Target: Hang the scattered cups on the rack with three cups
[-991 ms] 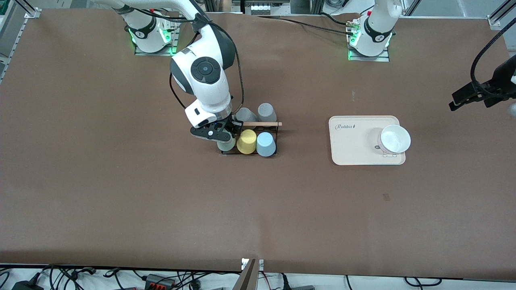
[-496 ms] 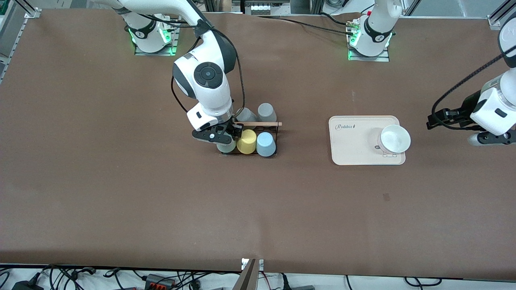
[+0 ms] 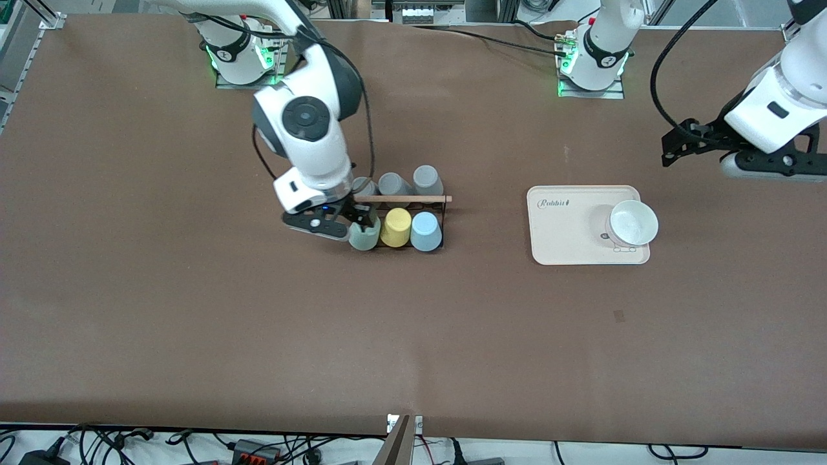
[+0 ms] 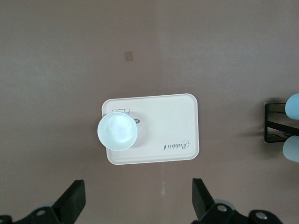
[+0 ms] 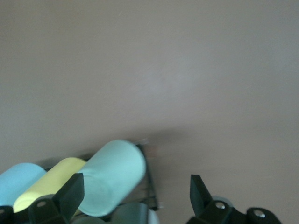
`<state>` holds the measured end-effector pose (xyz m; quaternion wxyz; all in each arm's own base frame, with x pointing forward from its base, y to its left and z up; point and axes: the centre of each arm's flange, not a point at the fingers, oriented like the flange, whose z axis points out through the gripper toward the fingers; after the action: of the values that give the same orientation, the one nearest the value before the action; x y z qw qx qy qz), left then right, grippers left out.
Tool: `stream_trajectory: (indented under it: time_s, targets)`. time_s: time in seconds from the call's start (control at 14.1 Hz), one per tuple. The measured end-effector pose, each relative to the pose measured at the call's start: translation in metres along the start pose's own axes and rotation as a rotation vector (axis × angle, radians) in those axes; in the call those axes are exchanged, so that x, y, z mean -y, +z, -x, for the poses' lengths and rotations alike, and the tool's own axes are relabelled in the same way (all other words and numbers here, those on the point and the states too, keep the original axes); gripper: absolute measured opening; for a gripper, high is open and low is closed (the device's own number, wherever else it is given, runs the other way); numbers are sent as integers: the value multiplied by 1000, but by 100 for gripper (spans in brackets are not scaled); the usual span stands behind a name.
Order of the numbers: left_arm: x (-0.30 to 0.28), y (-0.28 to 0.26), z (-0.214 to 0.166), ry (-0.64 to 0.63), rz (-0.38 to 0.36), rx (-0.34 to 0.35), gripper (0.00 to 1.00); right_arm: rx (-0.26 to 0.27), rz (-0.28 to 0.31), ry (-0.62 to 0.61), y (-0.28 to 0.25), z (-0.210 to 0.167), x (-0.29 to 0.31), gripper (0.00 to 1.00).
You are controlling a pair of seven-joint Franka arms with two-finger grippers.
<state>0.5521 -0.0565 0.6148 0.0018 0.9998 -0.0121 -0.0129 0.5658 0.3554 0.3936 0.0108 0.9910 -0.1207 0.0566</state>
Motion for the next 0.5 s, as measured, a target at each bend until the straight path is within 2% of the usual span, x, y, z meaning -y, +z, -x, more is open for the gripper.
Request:
stream_trajectory:
  time_s: [0.21,0.5]
  targets:
    - [27,7,-8,-44,3,-13,100,18,-5,-64,-71,-34,-65,100]
    - [25,9,-16,-40,5,-57,100,33,1,-193,-139,-85,-196,100]
